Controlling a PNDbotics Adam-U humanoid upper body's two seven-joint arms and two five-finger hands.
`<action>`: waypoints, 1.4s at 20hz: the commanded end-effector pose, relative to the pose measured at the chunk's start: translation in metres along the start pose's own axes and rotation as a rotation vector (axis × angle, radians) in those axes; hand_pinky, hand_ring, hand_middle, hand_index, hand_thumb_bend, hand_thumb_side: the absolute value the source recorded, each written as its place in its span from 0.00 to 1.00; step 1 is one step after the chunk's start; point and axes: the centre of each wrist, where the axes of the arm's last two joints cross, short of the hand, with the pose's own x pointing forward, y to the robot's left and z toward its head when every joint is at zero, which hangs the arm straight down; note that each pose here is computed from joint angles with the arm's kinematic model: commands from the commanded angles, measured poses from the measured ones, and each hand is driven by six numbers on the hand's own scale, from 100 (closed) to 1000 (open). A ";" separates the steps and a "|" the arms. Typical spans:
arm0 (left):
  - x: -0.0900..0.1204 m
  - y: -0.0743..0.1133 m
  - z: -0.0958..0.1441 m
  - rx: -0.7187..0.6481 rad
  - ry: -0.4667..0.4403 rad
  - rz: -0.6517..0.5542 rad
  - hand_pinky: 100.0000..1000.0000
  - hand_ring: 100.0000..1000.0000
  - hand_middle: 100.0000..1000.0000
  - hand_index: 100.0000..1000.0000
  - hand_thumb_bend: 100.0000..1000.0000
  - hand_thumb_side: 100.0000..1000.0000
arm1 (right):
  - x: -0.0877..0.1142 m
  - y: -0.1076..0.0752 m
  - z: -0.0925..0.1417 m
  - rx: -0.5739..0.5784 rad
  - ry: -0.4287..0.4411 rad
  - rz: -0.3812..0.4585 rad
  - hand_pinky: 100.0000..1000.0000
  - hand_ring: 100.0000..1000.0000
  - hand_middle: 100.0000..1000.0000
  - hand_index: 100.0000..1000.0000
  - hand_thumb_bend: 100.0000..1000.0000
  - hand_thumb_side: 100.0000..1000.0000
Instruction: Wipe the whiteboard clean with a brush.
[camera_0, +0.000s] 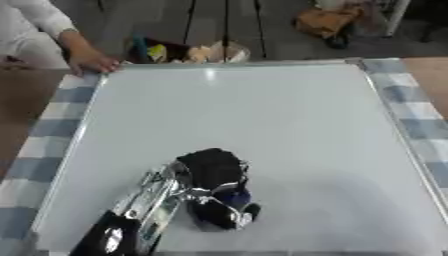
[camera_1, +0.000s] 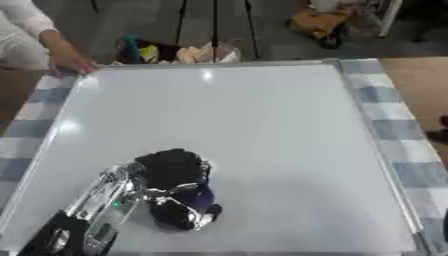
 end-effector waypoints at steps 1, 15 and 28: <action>0.004 -0.010 -0.004 -0.081 -0.074 -0.025 0.01 0.24 0.07 0.23 0.00 0.78 | 0.004 -0.003 -0.009 0.007 -0.036 -0.001 0.61 0.72 0.53 0.78 0.00 0.74; -0.014 -0.013 0.011 -0.030 -0.191 -0.146 0.02 0.25 0.08 0.24 0.00 0.76 | 0.004 -0.003 -0.007 0.009 -0.031 -0.002 0.61 0.73 0.53 0.78 0.00 0.74; -0.033 -0.017 0.027 0.054 -0.309 -0.280 0.17 0.43 0.31 0.38 0.00 0.80 | 0.004 -0.003 -0.007 0.010 -0.025 -0.008 0.61 0.73 0.53 0.78 0.00 0.74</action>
